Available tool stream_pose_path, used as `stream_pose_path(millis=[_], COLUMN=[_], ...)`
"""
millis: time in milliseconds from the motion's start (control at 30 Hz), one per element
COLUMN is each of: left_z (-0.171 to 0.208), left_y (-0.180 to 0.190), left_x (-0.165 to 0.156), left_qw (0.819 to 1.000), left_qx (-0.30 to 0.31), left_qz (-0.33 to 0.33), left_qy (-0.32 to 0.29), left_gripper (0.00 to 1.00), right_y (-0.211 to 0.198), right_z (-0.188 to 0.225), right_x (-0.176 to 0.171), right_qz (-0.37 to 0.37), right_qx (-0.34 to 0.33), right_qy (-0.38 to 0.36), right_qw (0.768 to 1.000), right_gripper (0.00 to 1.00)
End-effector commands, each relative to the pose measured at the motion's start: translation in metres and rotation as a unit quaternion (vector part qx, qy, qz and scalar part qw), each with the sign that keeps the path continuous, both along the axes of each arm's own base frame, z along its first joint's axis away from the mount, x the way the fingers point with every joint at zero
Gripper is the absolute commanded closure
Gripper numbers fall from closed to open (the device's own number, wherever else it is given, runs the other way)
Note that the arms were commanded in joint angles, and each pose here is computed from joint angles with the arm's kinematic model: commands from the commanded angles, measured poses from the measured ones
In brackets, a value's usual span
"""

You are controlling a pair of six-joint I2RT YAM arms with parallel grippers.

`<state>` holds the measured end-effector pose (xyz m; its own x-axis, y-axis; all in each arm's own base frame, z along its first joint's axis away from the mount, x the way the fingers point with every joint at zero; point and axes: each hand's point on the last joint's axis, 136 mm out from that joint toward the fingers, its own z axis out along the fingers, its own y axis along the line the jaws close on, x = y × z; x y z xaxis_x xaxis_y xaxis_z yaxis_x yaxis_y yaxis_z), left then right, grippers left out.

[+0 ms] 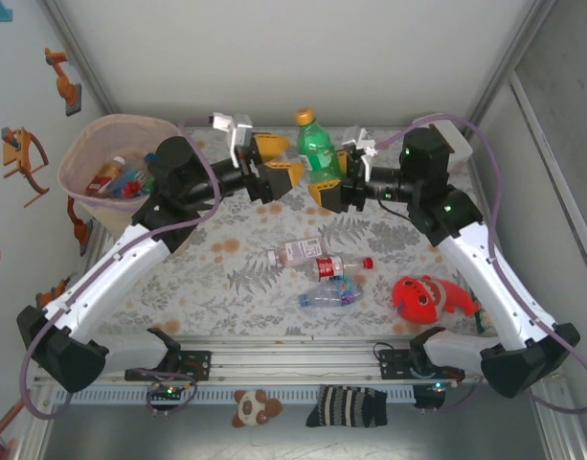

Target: Put the plastic bottles in the bin

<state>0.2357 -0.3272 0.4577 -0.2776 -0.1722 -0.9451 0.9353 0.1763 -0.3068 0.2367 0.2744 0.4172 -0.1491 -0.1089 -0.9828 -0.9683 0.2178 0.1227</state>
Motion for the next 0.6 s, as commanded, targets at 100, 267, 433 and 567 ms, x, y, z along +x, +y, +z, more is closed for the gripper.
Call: stream_pose_path(millis=[100,267,433,567], left_z=[0.032,0.030,0.028,0.025], left_y=[-0.017,-0.031,-0.041,-0.045], left_x=[-0.019,-0.023,-0.026,-0.026], left_qw=[0.996,0.995,0.994,0.994], left_qx=[-0.031,-0.031,-0.031,-0.029], left_qz=[-0.042,-0.066,-0.080,-0.083], left_qy=[-0.069,-0.070,-0.067,-0.064], left_gripper=[0.05,0.13,0.20,0.27], right_y=[0.002,0.001,0.000,-0.001], right_z=[0.013,0.014,0.014,0.012], right_x=[-0.015,-0.016,-0.015,-0.015], right_qz=[0.027,0.024,0.020,0.018], right_qx=[0.014,0.012,0.009,0.007], right_qy=[-0.008,-0.012,-0.013,-0.013], right_qw=[1.000,1.000,1.000,1.000], right_gripper=[0.55,0.55,0.55,0.55])
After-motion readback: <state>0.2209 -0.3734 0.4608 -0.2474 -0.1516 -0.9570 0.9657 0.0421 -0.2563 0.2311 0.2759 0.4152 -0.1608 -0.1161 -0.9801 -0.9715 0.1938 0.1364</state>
